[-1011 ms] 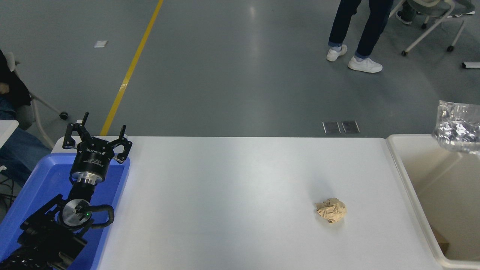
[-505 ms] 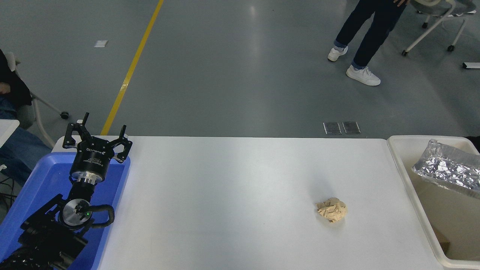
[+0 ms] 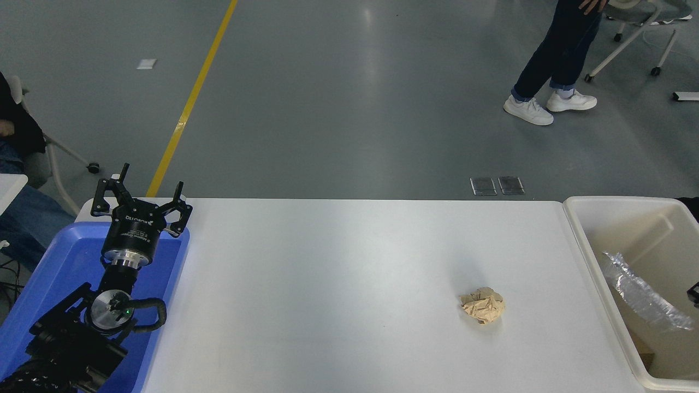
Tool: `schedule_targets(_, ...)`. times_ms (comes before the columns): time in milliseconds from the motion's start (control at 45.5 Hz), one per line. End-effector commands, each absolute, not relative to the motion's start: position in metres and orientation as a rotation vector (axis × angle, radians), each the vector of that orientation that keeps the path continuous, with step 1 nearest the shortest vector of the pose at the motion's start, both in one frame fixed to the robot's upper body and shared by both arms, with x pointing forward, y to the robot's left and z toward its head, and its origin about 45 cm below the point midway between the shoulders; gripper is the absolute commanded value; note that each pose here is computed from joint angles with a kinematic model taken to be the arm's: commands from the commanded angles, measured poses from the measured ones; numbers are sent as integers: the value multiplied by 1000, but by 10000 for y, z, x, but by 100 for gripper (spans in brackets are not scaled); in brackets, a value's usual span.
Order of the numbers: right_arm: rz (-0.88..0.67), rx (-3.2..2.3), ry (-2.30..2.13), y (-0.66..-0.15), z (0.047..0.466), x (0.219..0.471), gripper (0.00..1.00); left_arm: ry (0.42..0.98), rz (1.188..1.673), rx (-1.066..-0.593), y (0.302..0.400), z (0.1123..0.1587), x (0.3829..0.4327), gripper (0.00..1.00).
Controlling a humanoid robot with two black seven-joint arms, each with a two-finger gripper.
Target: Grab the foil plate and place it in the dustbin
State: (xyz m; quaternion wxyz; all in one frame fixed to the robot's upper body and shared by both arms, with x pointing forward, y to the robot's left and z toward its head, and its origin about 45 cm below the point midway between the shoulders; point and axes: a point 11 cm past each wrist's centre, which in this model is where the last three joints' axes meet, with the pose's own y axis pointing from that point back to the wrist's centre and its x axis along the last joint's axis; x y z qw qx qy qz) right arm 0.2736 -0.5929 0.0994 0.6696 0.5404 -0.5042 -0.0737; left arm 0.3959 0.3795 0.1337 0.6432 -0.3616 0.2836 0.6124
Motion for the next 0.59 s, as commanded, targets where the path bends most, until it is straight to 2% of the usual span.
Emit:
schedule_targets(0,-94,1366,-987,-5625,1567,3028,100,645,1385,-822,3782,1348,3967,100)
schedule_targets(66,-33,1433,-897,-5382,1905,3211,100,646,1383,-823,3780,1346,3963,100)
schedule_targets(264,47,1569,-539,-4523,2776,3463,100,646,1383,-823,3780,1346,3963,100)
schedule_targets(571,4,1741,-105,-2867,3594,3255,100,648,1392,-825,3793,1331,3951,100)
